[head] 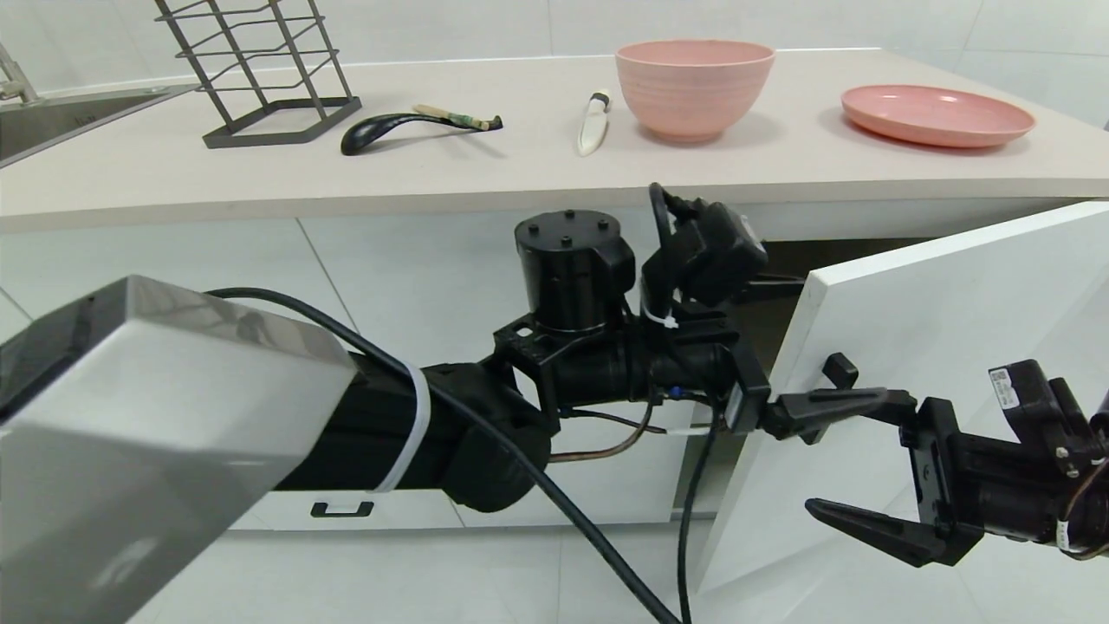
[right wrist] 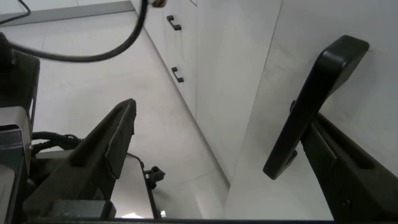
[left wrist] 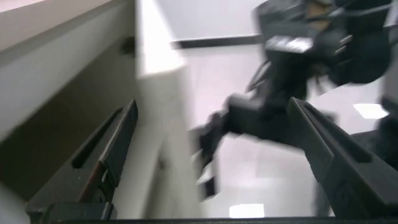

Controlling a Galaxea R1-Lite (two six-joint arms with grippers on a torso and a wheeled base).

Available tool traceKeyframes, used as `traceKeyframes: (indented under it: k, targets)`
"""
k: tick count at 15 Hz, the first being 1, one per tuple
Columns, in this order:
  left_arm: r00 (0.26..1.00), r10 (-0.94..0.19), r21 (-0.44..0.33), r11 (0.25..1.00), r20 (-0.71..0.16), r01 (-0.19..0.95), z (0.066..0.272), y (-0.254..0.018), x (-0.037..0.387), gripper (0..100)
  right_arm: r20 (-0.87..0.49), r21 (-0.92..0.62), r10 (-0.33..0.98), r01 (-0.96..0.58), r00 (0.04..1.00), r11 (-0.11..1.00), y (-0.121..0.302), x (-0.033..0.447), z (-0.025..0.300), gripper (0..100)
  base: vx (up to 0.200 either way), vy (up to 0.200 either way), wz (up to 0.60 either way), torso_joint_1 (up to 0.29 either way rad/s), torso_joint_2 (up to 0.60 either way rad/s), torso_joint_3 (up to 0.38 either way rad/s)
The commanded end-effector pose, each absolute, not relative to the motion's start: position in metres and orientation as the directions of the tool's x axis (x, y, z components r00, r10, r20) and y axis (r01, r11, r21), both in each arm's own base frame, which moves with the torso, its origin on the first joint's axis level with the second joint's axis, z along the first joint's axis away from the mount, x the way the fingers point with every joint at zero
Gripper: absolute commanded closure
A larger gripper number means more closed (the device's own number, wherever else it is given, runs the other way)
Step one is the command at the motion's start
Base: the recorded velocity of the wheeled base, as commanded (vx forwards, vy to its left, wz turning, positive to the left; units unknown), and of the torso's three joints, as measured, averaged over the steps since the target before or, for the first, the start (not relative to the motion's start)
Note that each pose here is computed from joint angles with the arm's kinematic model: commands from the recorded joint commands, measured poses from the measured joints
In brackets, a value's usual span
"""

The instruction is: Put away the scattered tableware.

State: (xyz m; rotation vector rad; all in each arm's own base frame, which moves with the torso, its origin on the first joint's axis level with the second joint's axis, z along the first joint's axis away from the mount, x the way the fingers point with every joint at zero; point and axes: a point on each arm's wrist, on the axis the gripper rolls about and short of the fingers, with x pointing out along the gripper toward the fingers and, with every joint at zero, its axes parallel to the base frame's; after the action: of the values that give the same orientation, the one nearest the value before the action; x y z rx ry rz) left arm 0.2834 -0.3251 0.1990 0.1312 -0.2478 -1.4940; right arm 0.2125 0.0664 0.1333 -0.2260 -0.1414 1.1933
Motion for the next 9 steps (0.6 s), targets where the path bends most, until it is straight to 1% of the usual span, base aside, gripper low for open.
traceKeyframes:
  k: [1, 3, 5, 9]
  targets:
    - [-0.001, -0.997, 0.214, 0.016, 0.078, 0.977, 0.19, -0.346, 0.267, 0, -0.009, -0.256, 0.93, -0.9, 0.367, 0.353, 0.066, 0.212, 0.134, 0, 0.0, 0.0, 0.0, 0.0, 0.0, 0.0]
    - [-0.024, -0.997, 0.196, -0.008, 0.079, 0.981, 0.183, -0.354, 0.262, 0, -0.015, -0.249, 0.915, -0.888, 0.404, 0.388, 0.058, 0.217, 0.131, 0, 0.0, 0.0, 0.0, 0.0, 0.0, 0.0]
    - [-0.024, -0.996, 0.184, -0.008, 0.085, 0.983, 0.181, -0.356, 0.263, 0, -0.017, -0.245, 0.895, -0.869, 0.447, 0.429, 0.048, 0.222, 0.129, 0, 0.0, 0.0, 0.0, 0.0, 0.0, 0.0]
    - [-0.029, -0.994, 0.173, -0.01, 0.105, 0.985, 0.182, -0.357, 0.262, 0, -0.03, -0.226, 0.855, -0.837, 0.517, 0.498, 0.03, 0.23, 0.124, 0, 0.0, 0.0, 0.0, 0.0, 0.0, 0.0]
